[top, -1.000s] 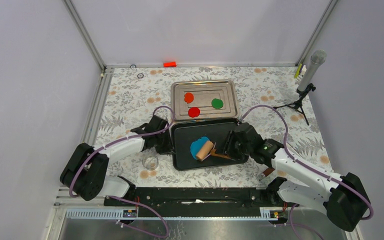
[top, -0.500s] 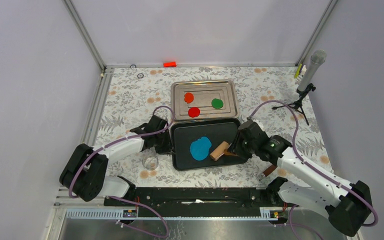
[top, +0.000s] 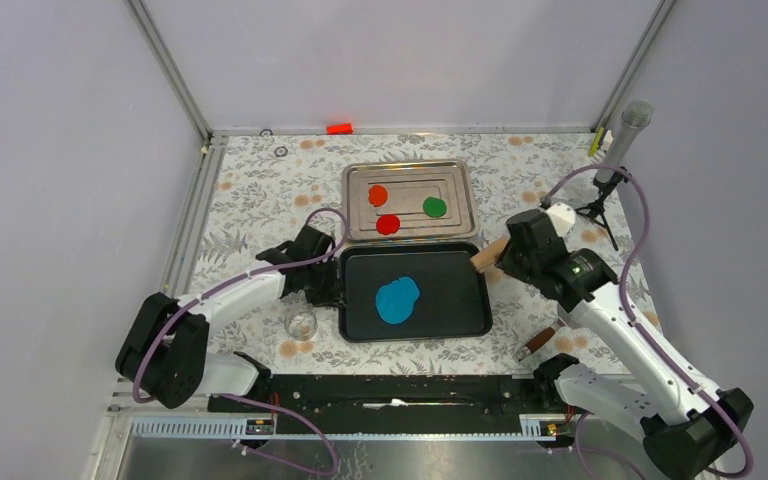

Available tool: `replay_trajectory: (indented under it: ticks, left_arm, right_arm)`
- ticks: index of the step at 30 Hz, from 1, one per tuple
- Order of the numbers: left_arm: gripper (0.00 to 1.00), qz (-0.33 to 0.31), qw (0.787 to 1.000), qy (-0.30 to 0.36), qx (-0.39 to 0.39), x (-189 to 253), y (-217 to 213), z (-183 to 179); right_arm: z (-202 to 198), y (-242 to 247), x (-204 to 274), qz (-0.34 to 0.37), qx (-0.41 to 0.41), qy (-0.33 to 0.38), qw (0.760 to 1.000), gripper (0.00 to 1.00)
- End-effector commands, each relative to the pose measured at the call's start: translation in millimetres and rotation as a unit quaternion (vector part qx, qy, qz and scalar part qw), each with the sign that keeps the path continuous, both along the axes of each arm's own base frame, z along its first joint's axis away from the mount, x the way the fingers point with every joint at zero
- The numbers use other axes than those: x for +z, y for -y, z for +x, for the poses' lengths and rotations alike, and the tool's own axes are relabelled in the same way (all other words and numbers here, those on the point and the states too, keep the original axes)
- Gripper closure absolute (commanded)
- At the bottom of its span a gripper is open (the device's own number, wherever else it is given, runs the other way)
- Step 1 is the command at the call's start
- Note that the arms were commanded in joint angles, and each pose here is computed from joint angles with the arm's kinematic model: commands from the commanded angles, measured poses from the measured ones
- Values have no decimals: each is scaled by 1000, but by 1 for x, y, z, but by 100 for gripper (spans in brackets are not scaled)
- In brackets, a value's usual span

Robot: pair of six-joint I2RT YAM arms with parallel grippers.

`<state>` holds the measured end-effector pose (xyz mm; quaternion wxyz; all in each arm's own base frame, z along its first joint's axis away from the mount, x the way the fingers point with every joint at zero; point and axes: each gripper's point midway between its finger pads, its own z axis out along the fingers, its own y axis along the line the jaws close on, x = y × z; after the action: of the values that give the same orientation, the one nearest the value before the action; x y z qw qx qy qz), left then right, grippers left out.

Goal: Roll out the dumpling wrappers from the dough
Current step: Flatten out the dough on the work surface, then place the rolling pin at the center of the board.

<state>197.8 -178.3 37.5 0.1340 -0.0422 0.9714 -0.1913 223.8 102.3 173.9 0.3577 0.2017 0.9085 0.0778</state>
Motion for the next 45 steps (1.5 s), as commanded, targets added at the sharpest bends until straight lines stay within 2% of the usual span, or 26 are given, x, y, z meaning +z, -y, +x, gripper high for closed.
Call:
replay_trajectory:
  ticks: [1,3,5,8,10,14,17,19,20,23,24,25,27,30,33,35,39,41,45]
  left_arm:
    - [68,-17,999,44,-16,30,9,18]
    - [60,-11,999,51,-14,37,6,20]
    - [43,1,998,61,-12,46,2,21]
    - [30,11,997,82,-11,65,-4,23]
    - [26,9,995,101,-4,81,-8,25]
    - [25,11,991,132,21,115,-20,20]
    - [25,25,987,152,50,141,-38,12]
    - [21,51,982,165,78,151,-56,7]
    - [16,67,979,167,94,153,-66,4]
    - [10,117,973,157,126,152,-92,-7]
    - [9,128,971,149,133,149,-98,-12]
    - [8,135,971,141,141,147,-102,-16]
    - [2,144,969,125,158,139,-108,-24]
    - [1,160,961,101,199,129,-121,-36]
    - [1,155,955,80,240,116,-127,-49]
    - [1,137,952,61,266,101,-125,-58]
    - [3,107,932,31,344,78,-127,-74]
    - [4,96,922,25,375,69,-129,-78]
    - [13,86,908,21,409,56,-131,-79]
  right_arm:
    - [54,48,32,-37,-86,101,990,100]
    - [70,58,28,-22,-106,118,987,100]
    - [84,66,21,13,-124,137,983,100]
    - [101,72,10,58,-138,160,976,100]
    - [107,77,1,58,-150,180,970,100]
    - [103,92,-20,64,-182,203,960,100]
    - [93,98,-40,84,-202,190,957,100]
    - [83,102,-56,85,-222,167,957,77]
    - [73,107,-68,76,-242,142,957,56]
    - [48,119,-80,54,-276,107,954,8]
    - [43,123,-78,47,-283,108,952,1]
    - [38,126,-74,40,-287,111,951,1]
    - [30,131,-63,30,-290,121,949,0]
    - [24,130,-38,35,-273,151,949,0]
    - [25,112,-10,59,-210,181,959,0]
    - [28,87,5,88,-134,194,968,1]
    - [22,43,1,145,-23,163,976,0]
    - [17,36,-10,160,-9,146,976,0]
    - [11,34,-21,172,-14,141,975,3]
